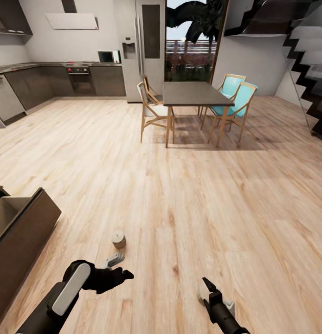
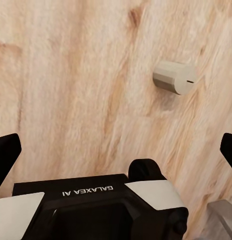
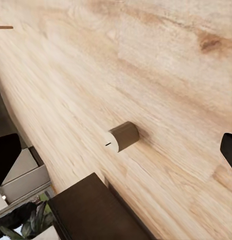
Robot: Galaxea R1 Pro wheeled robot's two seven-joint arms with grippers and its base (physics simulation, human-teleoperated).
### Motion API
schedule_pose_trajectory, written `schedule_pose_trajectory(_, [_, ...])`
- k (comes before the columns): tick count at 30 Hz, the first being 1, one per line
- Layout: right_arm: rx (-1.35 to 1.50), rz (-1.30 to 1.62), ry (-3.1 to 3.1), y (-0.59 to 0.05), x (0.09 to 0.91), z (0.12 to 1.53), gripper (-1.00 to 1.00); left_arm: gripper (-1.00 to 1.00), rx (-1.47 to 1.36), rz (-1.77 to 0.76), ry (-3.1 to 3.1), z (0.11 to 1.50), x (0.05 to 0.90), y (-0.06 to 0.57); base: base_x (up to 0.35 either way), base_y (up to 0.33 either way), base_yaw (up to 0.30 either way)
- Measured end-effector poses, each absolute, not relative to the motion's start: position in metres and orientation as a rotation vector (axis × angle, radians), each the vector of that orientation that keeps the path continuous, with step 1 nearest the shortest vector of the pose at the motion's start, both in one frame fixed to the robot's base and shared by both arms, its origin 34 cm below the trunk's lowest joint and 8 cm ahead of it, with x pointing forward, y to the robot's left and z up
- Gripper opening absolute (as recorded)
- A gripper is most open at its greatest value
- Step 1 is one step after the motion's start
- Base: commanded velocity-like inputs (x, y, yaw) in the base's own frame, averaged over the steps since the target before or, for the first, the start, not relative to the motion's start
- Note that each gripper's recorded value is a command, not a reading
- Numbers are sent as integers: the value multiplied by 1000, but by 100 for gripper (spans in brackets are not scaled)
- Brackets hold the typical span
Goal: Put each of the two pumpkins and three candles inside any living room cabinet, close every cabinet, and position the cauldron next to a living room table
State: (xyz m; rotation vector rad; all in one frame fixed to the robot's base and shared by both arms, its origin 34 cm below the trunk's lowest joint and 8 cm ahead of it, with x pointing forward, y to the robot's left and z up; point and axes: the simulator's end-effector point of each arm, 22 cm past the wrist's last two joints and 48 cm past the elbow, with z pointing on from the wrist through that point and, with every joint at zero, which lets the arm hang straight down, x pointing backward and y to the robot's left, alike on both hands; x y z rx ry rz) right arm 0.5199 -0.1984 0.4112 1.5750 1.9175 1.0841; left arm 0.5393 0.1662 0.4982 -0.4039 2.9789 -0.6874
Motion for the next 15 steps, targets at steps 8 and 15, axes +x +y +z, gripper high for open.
schedule_pose_trajectory(8, [1566, 1072, 1919, -199, 520, 411, 100, 100, -405, -686, 2979, 498, 539, 167, 216, 34, -2])
schedule_pose_trajectory(15, [1566, 1072, 1919, -199, 520, 411, 100, 100, -405, -686, 2979, 498, 539, 167, 199, 7, 0])
